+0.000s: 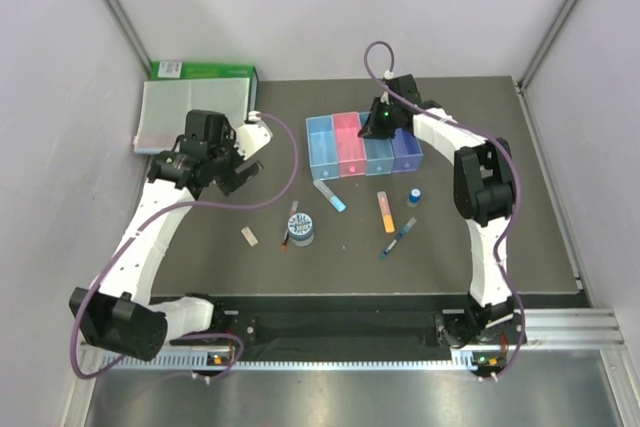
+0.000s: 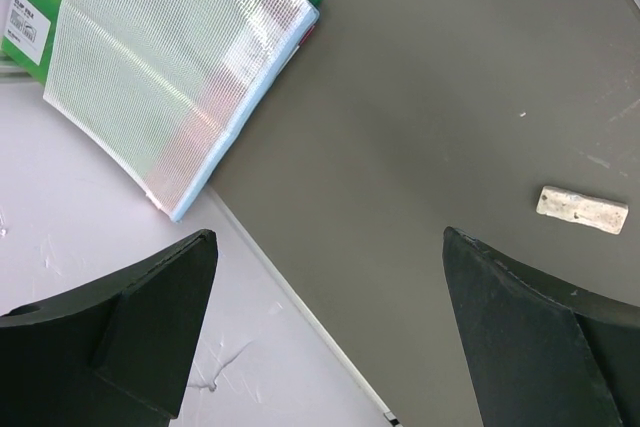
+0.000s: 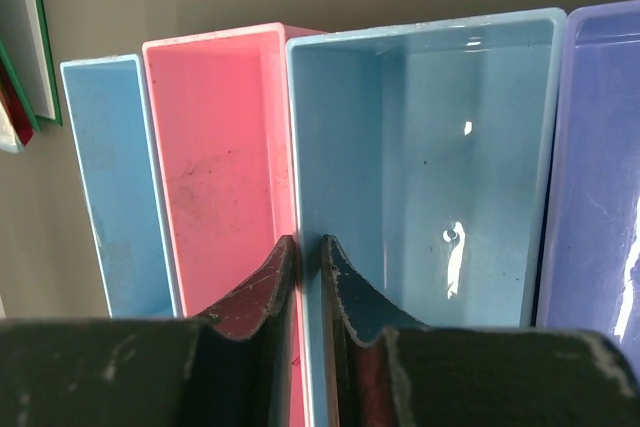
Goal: Sort the stationery into containers
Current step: Move the storage box to the center of the board.
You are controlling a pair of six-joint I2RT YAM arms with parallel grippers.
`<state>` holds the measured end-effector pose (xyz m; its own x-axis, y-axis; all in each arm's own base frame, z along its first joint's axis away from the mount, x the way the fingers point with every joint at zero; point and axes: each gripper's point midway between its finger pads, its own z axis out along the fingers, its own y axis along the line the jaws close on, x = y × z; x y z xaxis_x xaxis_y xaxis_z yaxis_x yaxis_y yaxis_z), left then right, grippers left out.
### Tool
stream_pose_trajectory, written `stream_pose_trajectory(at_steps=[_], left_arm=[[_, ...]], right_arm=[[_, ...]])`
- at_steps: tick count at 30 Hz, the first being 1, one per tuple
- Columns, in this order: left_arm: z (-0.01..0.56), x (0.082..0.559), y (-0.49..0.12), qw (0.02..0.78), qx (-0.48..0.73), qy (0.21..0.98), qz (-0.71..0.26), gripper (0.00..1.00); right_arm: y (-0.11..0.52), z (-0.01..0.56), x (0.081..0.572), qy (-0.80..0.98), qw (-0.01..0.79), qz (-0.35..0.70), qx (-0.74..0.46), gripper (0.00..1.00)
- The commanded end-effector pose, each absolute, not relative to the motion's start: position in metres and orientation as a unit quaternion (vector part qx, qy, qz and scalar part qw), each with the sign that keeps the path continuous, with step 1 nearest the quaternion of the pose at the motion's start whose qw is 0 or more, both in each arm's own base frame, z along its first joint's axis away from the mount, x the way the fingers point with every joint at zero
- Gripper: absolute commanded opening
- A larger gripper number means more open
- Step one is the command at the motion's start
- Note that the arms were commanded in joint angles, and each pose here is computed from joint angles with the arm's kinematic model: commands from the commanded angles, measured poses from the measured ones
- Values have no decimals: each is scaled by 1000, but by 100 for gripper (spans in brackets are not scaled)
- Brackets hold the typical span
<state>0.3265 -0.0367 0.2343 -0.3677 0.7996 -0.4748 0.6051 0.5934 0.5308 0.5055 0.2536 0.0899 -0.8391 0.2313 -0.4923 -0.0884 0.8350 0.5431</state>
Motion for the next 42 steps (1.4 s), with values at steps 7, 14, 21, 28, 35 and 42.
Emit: stream_pose_trajectory(at_steps=[7, 14, 21, 28, 35, 42], left_arm=[[247, 325, -37, 395, 425, 802, 143, 99], [245, 324, -38, 394, 426, 802, 141, 99], [244, 324, -39, 398, 424, 802, 138, 99], [241, 324, -41, 398, 424, 803, 132, 99], [242, 335, -50, 411, 429, 796, 118, 99], [222, 346, -77, 413, 430, 802, 52, 99]], right_arm=[[286, 108, 476, 914, 273, 299, 27, 12], [298, 97, 462, 920, 259, 294, 32, 10], [311, 97, 451, 920, 248, 303, 34, 9], [320, 138, 472, 900, 305, 311, -11, 28], [316, 192, 491, 873, 374, 303, -74, 37], [270, 239, 509, 850, 446, 247, -135, 41]])
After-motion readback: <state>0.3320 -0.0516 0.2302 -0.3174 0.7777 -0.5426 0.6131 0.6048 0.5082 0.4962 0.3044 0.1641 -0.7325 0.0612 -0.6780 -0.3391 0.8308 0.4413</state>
